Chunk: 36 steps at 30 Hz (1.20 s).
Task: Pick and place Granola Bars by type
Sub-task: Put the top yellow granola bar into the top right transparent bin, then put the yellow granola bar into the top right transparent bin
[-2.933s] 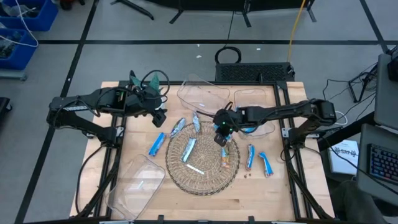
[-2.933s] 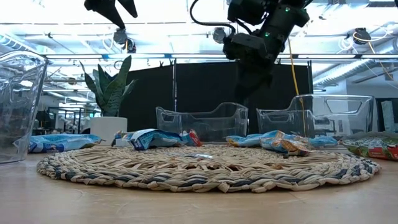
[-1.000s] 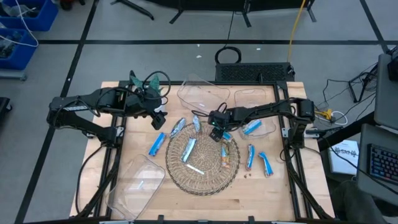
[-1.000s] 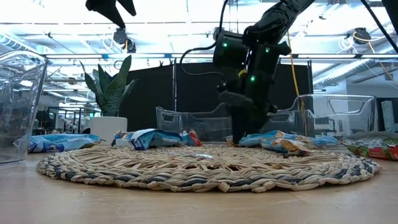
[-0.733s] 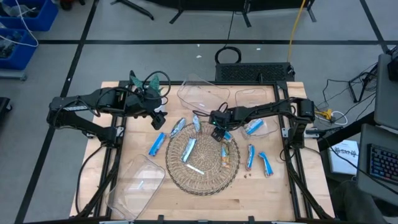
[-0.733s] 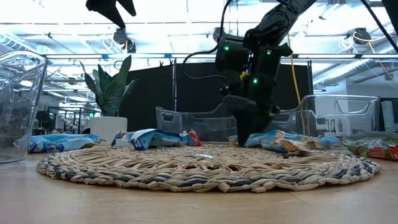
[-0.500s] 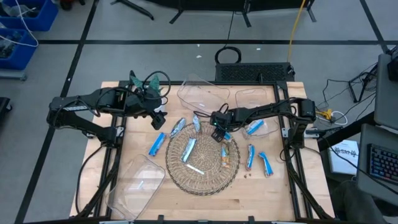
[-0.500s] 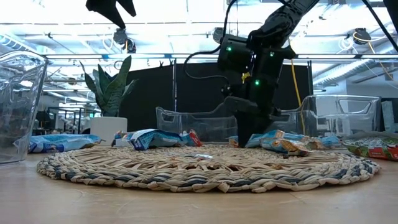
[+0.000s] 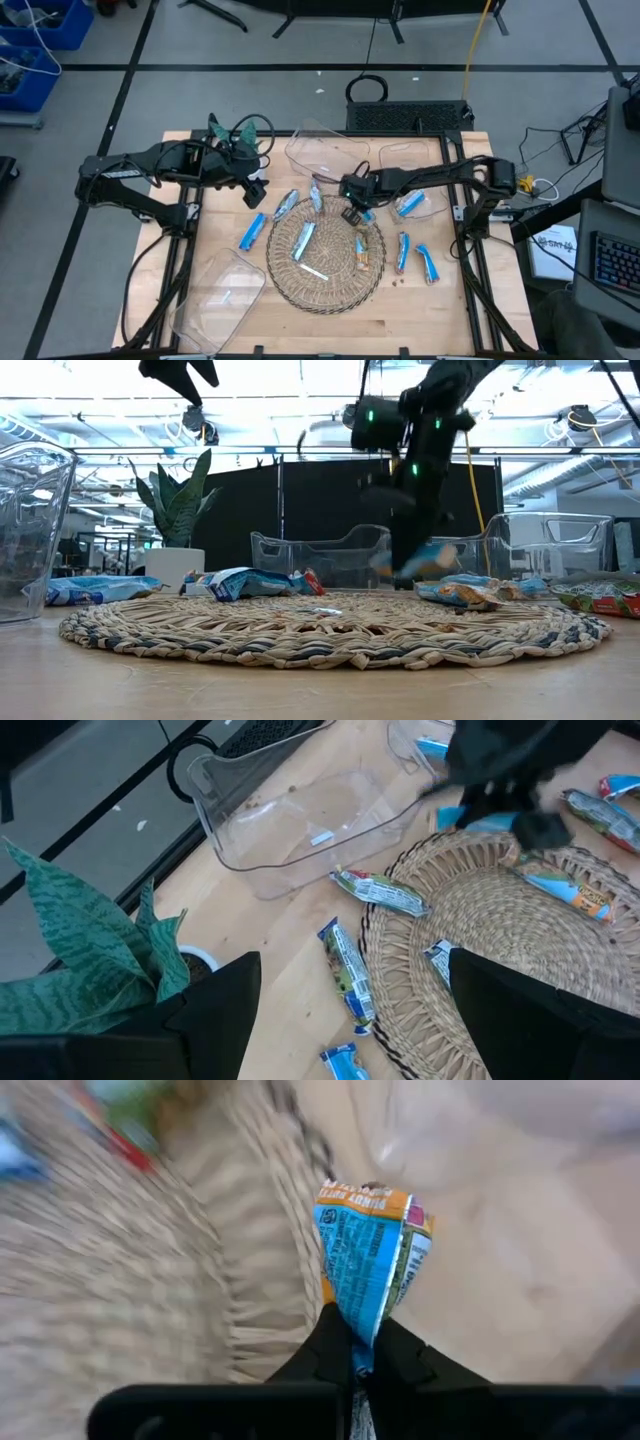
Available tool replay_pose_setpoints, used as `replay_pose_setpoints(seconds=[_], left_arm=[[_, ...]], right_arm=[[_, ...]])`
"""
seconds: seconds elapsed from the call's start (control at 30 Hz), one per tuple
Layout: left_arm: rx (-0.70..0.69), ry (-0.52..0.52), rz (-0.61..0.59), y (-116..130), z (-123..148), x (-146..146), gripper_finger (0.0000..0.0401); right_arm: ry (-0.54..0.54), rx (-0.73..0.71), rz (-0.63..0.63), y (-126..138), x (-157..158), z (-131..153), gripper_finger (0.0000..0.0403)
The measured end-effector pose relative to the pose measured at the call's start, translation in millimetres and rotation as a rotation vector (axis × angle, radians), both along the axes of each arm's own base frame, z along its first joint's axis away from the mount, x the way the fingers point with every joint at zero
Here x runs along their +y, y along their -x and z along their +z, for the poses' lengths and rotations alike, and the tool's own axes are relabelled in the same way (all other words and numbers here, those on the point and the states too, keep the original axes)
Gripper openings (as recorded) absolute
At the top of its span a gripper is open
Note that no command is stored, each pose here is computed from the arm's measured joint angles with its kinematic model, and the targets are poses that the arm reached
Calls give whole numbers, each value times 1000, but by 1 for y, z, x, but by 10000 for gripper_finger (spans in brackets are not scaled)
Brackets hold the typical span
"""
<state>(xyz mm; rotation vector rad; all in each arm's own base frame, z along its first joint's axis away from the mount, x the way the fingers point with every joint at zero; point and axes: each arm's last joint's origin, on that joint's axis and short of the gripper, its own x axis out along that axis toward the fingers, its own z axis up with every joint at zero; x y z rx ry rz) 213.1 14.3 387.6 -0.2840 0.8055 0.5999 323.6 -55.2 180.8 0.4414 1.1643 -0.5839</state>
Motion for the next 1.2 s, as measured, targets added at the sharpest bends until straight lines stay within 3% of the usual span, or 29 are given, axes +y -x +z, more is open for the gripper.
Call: replay_pose_setpoints(seconds=[0.23,0.4,0.5,0.77,0.97,1.2], left_arm=[[1,-3,29,0,0,7,324],[1,-2,48,1,0,11,324],[0,-1,59,1,0,13,324],[-8,27,54,1,0,15,324],[-5,125,57,-4,-5,10,324],[-32,160,115,-8,-7,4,324]], right_arm=[[14,-56,-70,33,6,62,4],[182,111,-140,85,4,88,3],[204,151,-178,105,-10,81,3],[98,142,-264,132,-33,8,9],[105,183,-205,139,-36,0,101],[83,132,-65,134,-40,29,223]])
